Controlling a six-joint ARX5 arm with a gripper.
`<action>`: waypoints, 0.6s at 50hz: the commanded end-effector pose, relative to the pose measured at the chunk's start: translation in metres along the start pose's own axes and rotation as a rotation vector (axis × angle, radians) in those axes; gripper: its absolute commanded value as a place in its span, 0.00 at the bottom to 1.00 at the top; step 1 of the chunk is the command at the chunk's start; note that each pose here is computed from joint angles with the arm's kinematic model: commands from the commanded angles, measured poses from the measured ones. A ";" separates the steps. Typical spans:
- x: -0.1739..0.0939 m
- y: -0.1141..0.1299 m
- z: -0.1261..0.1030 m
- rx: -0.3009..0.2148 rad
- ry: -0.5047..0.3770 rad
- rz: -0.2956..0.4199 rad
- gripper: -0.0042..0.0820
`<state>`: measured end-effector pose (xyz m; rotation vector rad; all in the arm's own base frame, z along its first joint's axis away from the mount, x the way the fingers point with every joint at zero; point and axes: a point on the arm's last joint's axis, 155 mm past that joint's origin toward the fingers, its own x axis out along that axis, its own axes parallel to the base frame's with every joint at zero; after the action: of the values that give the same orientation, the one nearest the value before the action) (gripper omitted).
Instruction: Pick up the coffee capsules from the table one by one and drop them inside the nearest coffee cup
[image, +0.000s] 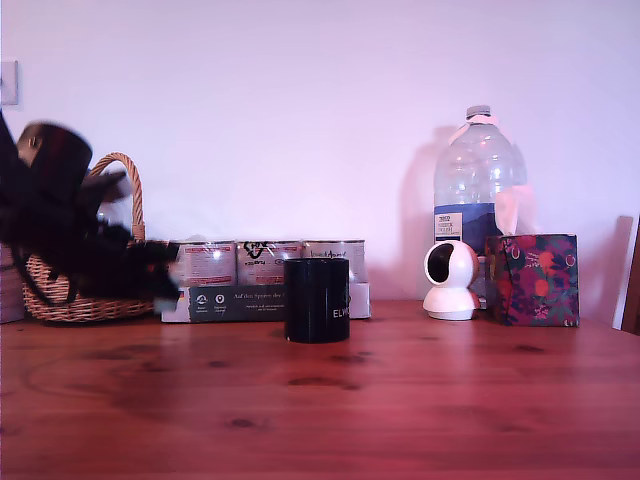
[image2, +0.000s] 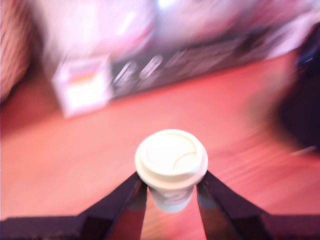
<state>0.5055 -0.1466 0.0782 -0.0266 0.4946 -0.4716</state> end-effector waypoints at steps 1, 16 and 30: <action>-0.005 -0.014 0.001 0.012 0.013 -0.025 0.24; -0.034 -0.090 0.015 0.105 0.072 -0.140 0.24; -0.061 -0.152 0.021 0.161 0.094 -0.245 0.24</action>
<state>0.4089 -0.2537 0.1449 0.0799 0.5472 -0.7391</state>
